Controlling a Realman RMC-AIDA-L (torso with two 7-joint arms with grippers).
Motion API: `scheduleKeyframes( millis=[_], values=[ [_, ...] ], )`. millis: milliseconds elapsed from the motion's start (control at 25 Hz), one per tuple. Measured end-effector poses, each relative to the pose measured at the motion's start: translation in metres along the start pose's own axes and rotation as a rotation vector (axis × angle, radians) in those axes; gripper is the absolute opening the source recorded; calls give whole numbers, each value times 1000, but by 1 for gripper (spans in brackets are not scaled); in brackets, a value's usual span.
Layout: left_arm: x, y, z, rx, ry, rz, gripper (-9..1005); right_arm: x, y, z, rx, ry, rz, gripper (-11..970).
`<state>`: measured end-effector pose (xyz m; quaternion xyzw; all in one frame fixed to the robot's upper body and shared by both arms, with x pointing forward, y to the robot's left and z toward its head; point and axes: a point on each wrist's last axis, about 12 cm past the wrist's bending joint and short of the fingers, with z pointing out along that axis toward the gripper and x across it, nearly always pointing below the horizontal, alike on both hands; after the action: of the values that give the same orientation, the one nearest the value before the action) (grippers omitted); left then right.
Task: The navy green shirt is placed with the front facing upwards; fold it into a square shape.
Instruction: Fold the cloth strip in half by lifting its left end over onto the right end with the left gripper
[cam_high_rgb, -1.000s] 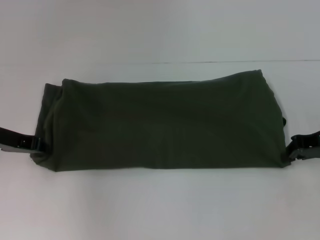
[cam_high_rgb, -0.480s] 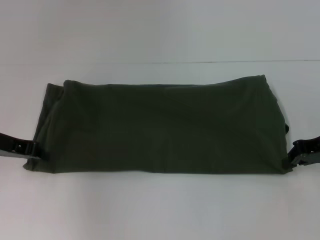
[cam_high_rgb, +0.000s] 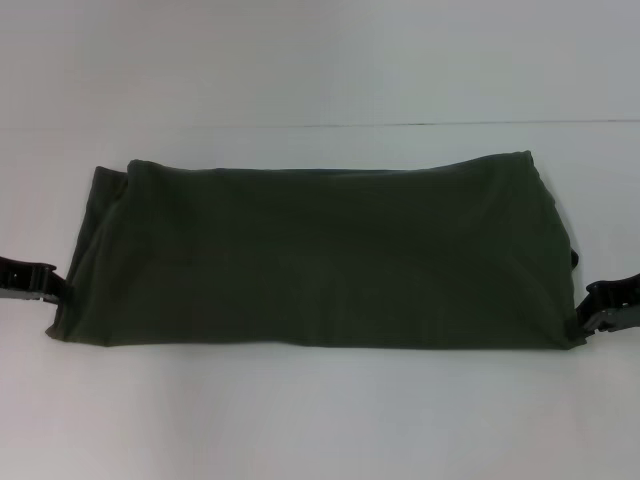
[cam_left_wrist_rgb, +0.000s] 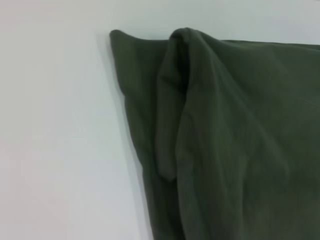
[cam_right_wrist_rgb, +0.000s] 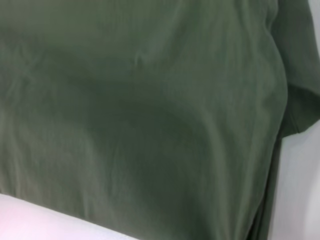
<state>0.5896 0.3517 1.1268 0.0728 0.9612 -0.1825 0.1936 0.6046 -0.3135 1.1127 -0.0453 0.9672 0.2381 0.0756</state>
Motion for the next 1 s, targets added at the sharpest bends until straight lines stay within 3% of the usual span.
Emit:
scheduleKeyframes(
  millis=[440,680,800,1000],
  values=[
    [-3,-3,1,-5,20,-40,137,0,0,1,1,1,0,16],
    [-3,-4,3,-14,18,-29,371,1,0,1,1,1,2,16],
    [-3,-4,6,-28,24,-19,579,1,-1,1,0,1,2,16],
    [-1,-5,12,-33,42,-11,611,1,-1,1,-1,0,5,16]
  ],
)
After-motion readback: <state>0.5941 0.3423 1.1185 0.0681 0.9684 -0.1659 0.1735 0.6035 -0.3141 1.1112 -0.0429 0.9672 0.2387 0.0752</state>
